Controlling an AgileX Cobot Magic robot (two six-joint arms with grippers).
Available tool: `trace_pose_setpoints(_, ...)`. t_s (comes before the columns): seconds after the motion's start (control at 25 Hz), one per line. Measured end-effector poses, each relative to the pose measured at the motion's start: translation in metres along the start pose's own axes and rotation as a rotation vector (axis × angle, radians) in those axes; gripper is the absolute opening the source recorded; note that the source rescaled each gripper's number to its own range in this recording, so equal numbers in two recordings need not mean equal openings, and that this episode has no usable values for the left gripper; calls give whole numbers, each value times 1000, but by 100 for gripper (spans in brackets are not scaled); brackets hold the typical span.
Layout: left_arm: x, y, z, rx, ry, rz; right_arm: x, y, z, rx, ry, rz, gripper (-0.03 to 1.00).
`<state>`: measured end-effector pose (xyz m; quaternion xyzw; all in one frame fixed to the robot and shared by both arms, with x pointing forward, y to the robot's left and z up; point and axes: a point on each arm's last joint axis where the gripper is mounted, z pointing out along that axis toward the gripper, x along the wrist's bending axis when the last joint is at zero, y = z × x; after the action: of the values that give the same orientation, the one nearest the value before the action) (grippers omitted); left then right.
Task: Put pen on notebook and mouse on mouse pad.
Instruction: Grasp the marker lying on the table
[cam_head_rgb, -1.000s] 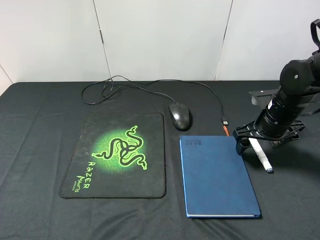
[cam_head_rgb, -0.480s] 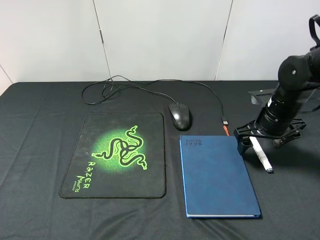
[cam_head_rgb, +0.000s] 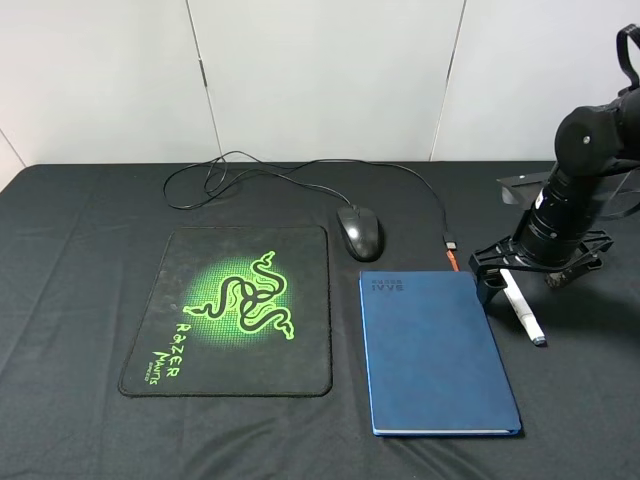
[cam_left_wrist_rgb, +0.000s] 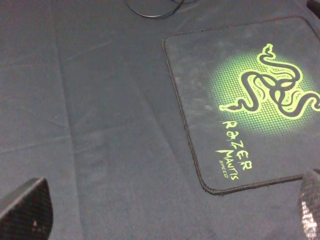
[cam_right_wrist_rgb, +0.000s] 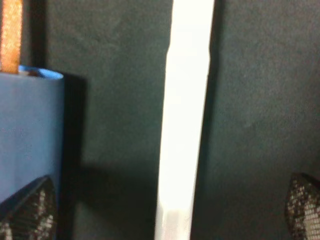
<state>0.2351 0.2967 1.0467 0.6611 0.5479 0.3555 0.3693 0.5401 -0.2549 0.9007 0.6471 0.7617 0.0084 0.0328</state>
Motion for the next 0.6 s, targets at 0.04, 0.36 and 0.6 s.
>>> trace_pose_setpoints(0.04, 0, 0, 0, 0, 0, 0, 0, 1, 2, 1, -5, -5, 100)
trace_pose_setpoints(0.36, 0, 0, 0, 0, 0, 0, -1, 2, 13, 24, -11, 9, 100)
trace_pose_setpoints(0.6, 0, 0, 0, 0, 0, 0, -2, 4, 11, 36, -24, 6, 100)
